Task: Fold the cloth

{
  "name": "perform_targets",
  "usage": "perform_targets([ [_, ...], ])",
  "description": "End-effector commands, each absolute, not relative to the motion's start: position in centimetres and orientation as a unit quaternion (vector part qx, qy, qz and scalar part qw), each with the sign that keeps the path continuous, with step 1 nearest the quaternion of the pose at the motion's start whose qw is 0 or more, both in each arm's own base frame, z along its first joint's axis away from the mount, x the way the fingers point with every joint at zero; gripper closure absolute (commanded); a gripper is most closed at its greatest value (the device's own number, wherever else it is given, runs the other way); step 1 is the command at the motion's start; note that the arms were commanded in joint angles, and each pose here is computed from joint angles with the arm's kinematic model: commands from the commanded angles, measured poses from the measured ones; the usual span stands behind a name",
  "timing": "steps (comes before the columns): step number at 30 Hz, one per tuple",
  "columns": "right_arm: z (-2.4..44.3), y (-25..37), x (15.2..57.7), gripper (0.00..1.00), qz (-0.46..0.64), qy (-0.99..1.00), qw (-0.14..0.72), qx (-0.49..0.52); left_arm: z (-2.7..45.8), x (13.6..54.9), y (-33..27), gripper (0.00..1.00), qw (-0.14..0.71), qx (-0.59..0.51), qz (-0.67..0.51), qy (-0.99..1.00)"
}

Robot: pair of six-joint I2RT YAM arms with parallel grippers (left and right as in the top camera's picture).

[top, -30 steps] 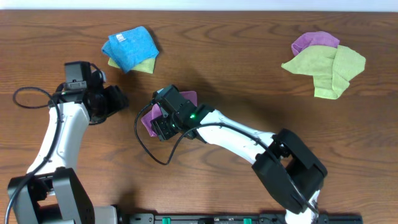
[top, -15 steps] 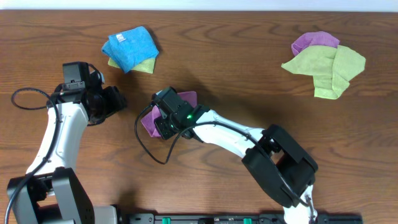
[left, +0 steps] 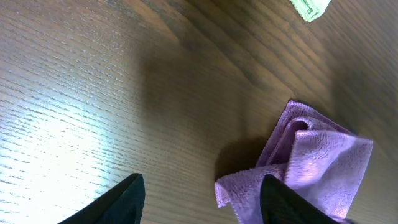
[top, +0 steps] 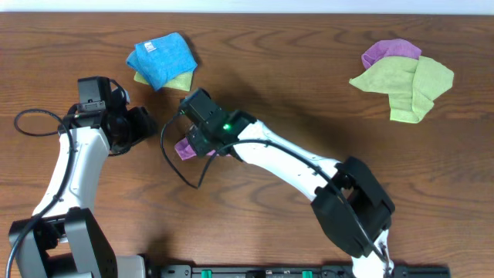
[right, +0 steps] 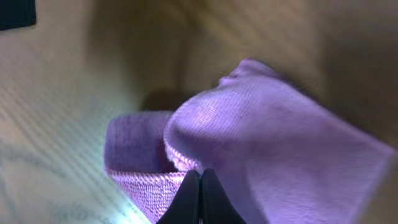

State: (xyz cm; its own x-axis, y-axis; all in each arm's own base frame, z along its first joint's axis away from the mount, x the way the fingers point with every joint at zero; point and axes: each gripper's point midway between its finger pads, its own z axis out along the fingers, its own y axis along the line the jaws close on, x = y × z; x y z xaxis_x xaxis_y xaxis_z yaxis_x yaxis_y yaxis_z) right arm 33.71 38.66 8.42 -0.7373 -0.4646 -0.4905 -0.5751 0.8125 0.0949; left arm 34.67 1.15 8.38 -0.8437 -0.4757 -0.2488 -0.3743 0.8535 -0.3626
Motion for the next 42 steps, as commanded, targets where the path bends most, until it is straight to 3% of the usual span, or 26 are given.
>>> perform_targets([
  [1,10.5,37.2,35.4,0.99,0.062,0.922,0.27,-0.271,9.9,35.4,1.5,0.39,0.191,-0.214,-0.151,0.946],
  [13,18.4,23.5,40.2,0.99,-0.073,0.935,0.329,-0.111,10.7,36.4,0.3,0.39,0.208,-0.2,-0.191,0.938],
  [22,17.4,10.7,38.4,0.98,-0.17,0.957,0.227,0.057,11.6,37.4,-0.4,0.39,0.227,-0.191,-0.218,0.93],
  [24,17.3,8.9,37.8,0.84,-0.186,0.954,0.214,0.094,11.7,37.5,-0.4,0.39,0.23,-0.189,-0.22,0.929],
  [31,17.3,7.5,37.7,0.51,-0.195,0.952,0.205,0.112,11.7,37.6,-0.4,0.39,0.233,-0.188,-0.22,0.928],
  [36,17.3,7.6,38.1,0.41,-0.189,0.953,0.211,0.111,11.8,37.7,-0.4,0.38,0.234,-0.188,-0.22,0.928],
  [42,13.9,7.6,39.7,0.39,-0.112,0.972,0.185,0.092,11.9,37.7,-0.7,0.33,0.233,-0.185,-0.23,0.927],
])
